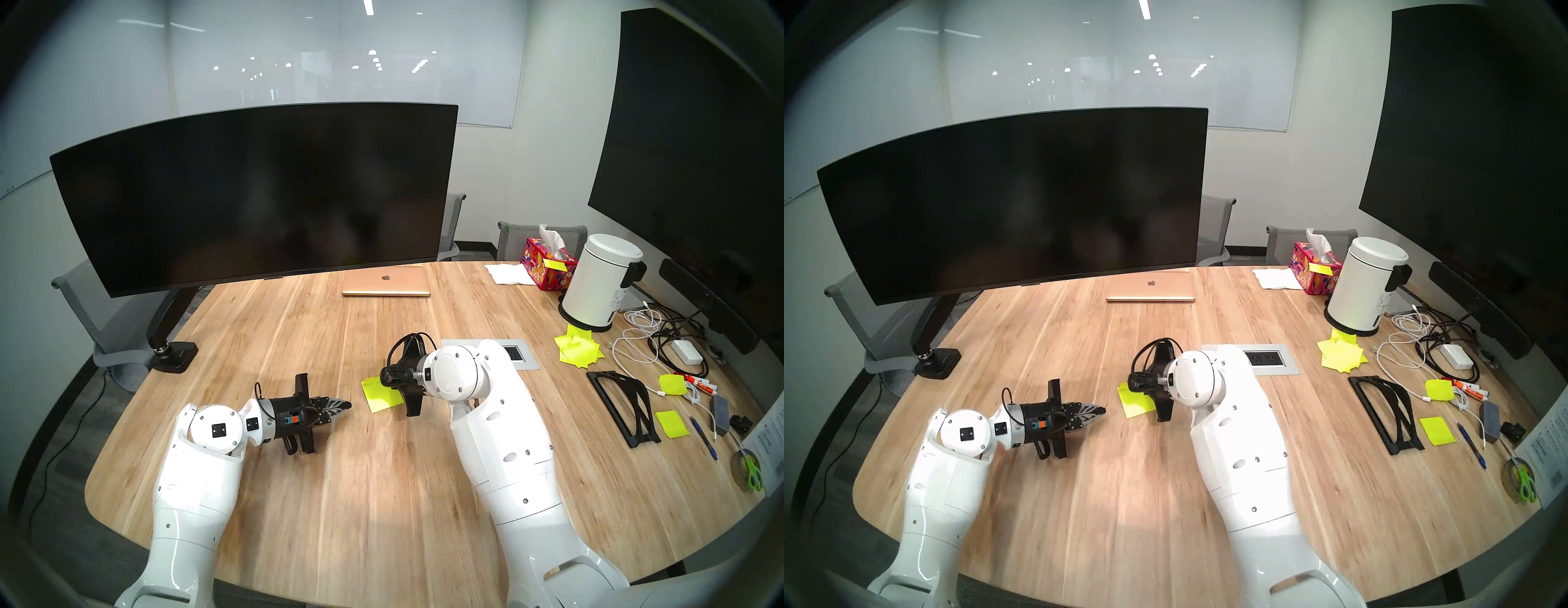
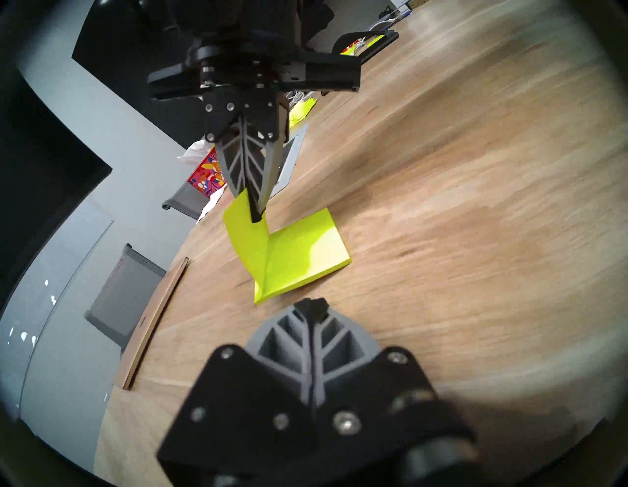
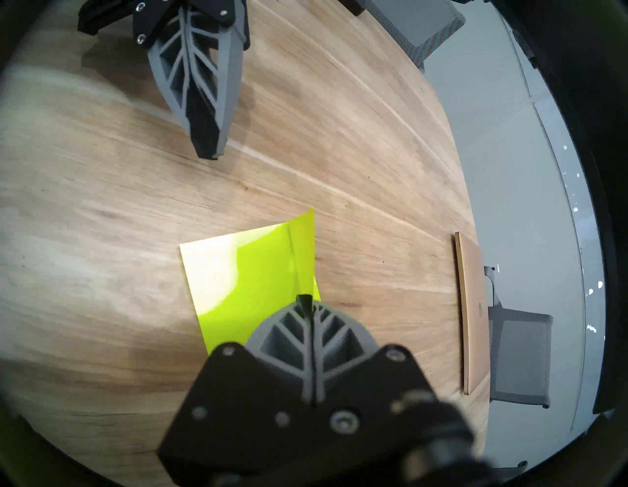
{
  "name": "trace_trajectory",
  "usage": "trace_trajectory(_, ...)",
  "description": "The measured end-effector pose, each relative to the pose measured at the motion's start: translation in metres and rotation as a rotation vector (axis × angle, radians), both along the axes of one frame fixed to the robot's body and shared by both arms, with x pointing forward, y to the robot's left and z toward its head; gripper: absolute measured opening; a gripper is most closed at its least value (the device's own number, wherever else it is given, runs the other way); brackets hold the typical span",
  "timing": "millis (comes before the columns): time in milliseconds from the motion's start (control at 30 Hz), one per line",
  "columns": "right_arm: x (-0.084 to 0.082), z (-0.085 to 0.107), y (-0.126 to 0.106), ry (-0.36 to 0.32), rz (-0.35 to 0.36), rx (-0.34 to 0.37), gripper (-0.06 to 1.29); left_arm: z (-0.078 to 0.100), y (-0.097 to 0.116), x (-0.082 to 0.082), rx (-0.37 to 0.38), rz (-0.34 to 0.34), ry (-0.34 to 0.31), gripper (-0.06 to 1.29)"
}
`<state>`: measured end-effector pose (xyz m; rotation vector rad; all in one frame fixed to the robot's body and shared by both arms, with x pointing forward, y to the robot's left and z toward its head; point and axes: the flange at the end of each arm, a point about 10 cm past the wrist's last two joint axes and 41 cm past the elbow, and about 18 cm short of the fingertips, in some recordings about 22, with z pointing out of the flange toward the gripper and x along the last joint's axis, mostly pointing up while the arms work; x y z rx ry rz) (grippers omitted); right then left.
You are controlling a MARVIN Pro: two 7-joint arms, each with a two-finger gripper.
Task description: Peel one sticky note off the pad and stick it onto the monitor, then press it flat
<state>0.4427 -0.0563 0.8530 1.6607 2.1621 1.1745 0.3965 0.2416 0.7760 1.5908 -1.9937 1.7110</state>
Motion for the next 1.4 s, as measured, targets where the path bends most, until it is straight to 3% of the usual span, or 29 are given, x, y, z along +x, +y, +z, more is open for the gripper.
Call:
trace_trajectory(433, -0.009, -0.010, 0.002, 0.018, -0.009, 0.007, -0.03, 0.015, -0.005, 0.008, -0.016, -0.012, -0.048, -0.02)
trace_trajectory(867, -0.009, -0.010, 0.001, 0.014, -0.018, 0.010, -0.03, 0.020, -0.028, 0.001, -0.002, -0.099, -0.036, -0.02)
trace_trajectory(1400, -0.006, -0.002, 0.000, 0.027, -0.008, 0.007, -0.03, 0.015, -0.034, -0.003, -0.004, -0.097, 0.006, -0.02)
